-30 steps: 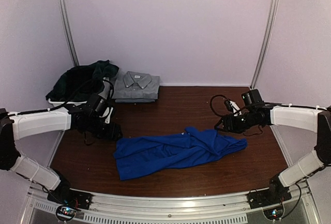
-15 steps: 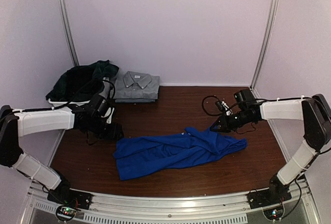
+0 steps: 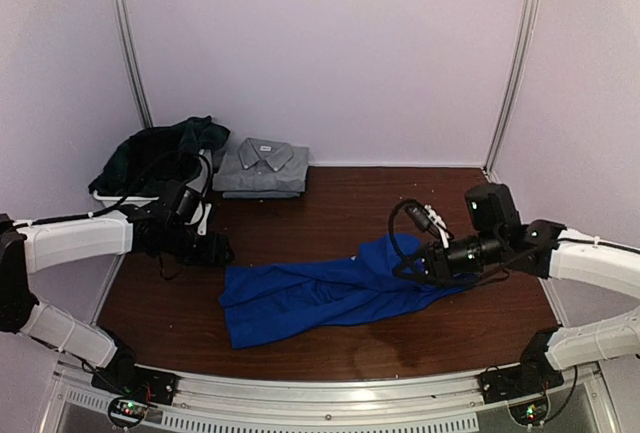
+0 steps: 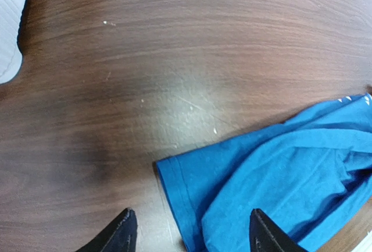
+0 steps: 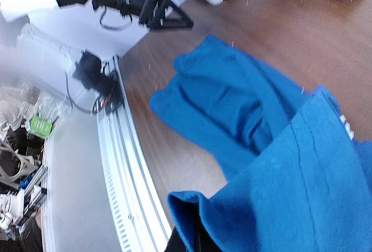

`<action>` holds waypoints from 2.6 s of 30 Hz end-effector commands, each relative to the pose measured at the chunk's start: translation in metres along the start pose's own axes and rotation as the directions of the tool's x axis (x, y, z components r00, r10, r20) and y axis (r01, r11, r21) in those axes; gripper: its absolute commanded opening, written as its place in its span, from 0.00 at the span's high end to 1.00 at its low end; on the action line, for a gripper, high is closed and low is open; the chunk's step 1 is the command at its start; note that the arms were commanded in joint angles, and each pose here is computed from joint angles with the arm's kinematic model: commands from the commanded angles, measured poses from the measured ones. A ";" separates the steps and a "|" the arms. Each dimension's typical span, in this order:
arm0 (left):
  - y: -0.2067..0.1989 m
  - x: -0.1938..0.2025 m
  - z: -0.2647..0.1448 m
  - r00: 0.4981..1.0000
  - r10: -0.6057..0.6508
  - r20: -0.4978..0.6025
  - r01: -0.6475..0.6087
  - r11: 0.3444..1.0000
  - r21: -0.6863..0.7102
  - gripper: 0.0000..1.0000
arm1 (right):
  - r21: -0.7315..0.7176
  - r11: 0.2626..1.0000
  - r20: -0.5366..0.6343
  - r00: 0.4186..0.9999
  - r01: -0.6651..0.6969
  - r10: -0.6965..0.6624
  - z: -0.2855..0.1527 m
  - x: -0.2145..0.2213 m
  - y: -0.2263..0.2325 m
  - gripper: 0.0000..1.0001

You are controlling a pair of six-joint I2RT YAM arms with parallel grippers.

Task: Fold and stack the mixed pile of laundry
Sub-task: Flatten out the crumpled T-shirt at the center of the board.

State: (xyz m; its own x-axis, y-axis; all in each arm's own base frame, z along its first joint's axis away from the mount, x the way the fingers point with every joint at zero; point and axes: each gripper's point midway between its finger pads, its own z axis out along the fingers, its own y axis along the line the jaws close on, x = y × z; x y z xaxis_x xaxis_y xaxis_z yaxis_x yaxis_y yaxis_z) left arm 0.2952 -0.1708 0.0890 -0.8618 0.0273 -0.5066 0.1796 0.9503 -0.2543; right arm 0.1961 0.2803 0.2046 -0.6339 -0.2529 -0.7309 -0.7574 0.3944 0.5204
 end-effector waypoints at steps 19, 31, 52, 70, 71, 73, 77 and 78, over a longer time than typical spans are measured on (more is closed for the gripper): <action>0.005 0.029 0.005 0.996 -0.074 -0.044 0.076 0.997 0.028 0.33 | 0.460 0.840 -0.089 0.926 -0.288 0.366 -0.008 0.103 -0.075 0.46; 0.014 0.045 0.018 0.992 -0.094 -0.090 0.094 0.996 -0.001 0.33 | 0.313 0.860 -0.082 0.891 -0.403 0.447 0.020 0.113 -0.064 0.38; -0.063 0.067 0.019 0.979 0.145 -0.141 -0.108 0.964 0.243 0.94 | 0.491 0.814 0.135 0.950 -0.311 0.282 -0.035 0.039 -0.078 1.00; -0.074 0.141 -0.005 0.761 0.591 -0.268 -0.615 0.788 -0.007 0.88 | 0.619 0.663 0.387 0.898 -0.421 0.209 -0.116 0.014 -0.097 1.00; -0.075 0.135 -0.012 0.783 0.580 -0.225 -0.596 0.803 -0.007 0.83 | 0.623 0.657 0.392 0.896 -0.425 0.209 -0.118 0.015 -0.097 1.00; -0.080 0.121 -0.027 0.834 0.537 -0.124 -0.541 0.841 0.005 0.77 | 0.636 0.634 0.421 0.886 -0.439 0.191 -0.128 0.014 -0.098 1.00; -0.082 0.103 -0.051 0.912 0.410 0.032 -0.410 0.903 0.123 0.65 | 0.639 0.612 0.472 0.866 -0.465 0.166 -0.143 0.013 -0.097 1.00; -0.077 0.100 -0.053 0.928 0.369 0.048 -0.372 0.918 0.138 0.64 | 0.640 0.607 0.483 0.861 -0.472 0.161 -0.146 0.012 -0.097 1.00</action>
State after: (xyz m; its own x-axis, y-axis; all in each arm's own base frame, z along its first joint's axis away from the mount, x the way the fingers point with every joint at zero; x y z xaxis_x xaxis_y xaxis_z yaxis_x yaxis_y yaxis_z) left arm 0.1571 -0.2319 0.0827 -0.6761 0.5352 -0.5063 0.6349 0.7719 -0.0320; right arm 0.2365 0.1296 0.1954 -0.6513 0.2120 -0.7286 -0.1334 0.9132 0.3850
